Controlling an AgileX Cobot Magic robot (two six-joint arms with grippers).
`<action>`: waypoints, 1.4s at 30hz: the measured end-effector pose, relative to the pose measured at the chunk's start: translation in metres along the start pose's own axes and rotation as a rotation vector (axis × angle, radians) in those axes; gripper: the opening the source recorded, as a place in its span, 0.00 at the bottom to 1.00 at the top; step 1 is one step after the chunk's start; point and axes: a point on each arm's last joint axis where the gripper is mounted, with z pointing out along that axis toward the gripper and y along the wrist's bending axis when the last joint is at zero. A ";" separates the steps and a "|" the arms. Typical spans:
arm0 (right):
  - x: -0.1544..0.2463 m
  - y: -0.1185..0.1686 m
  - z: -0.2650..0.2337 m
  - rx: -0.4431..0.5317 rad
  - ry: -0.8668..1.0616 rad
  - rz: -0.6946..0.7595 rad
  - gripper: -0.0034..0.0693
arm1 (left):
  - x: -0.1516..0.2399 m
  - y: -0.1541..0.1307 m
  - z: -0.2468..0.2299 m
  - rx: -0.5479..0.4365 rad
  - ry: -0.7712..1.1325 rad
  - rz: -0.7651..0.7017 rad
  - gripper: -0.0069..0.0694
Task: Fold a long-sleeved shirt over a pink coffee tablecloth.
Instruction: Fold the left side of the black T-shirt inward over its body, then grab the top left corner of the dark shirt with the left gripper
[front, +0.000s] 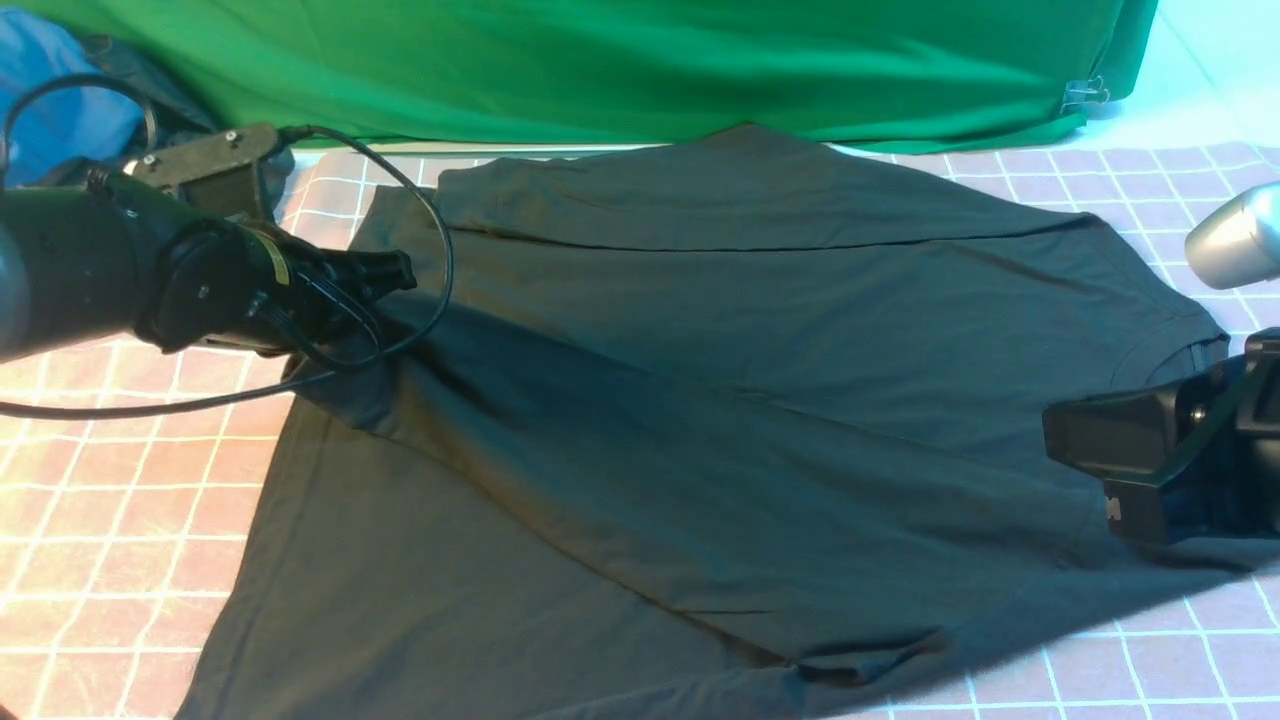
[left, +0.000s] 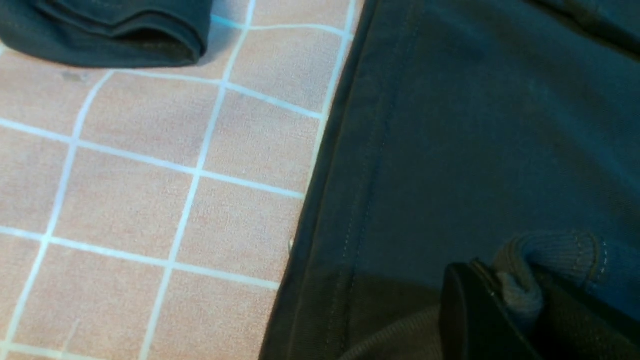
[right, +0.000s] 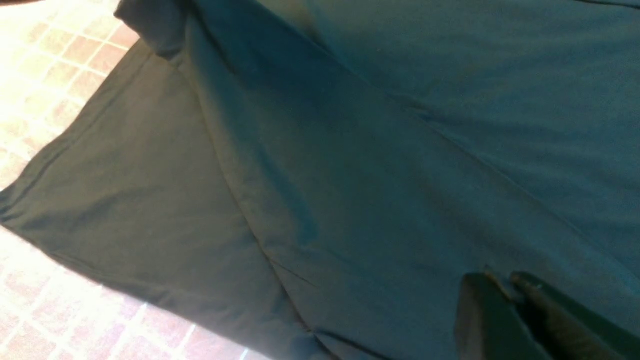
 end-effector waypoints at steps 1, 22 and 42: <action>0.000 0.000 0.000 0.000 0.000 0.000 0.17 | 0.000 0.000 0.000 0.003 -0.004 0.002 0.26; 0.013 -0.056 0.098 0.143 0.517 0.099 0.10 | 0.069 -0.028 -0.045 0.175 0.498 -0.120 0.12; 0.072 -0.067 0.155 0.154 0.767 0.101 0.10 | 0.116 -0.024 -0.039 0.145 0.500 -0.100 0.11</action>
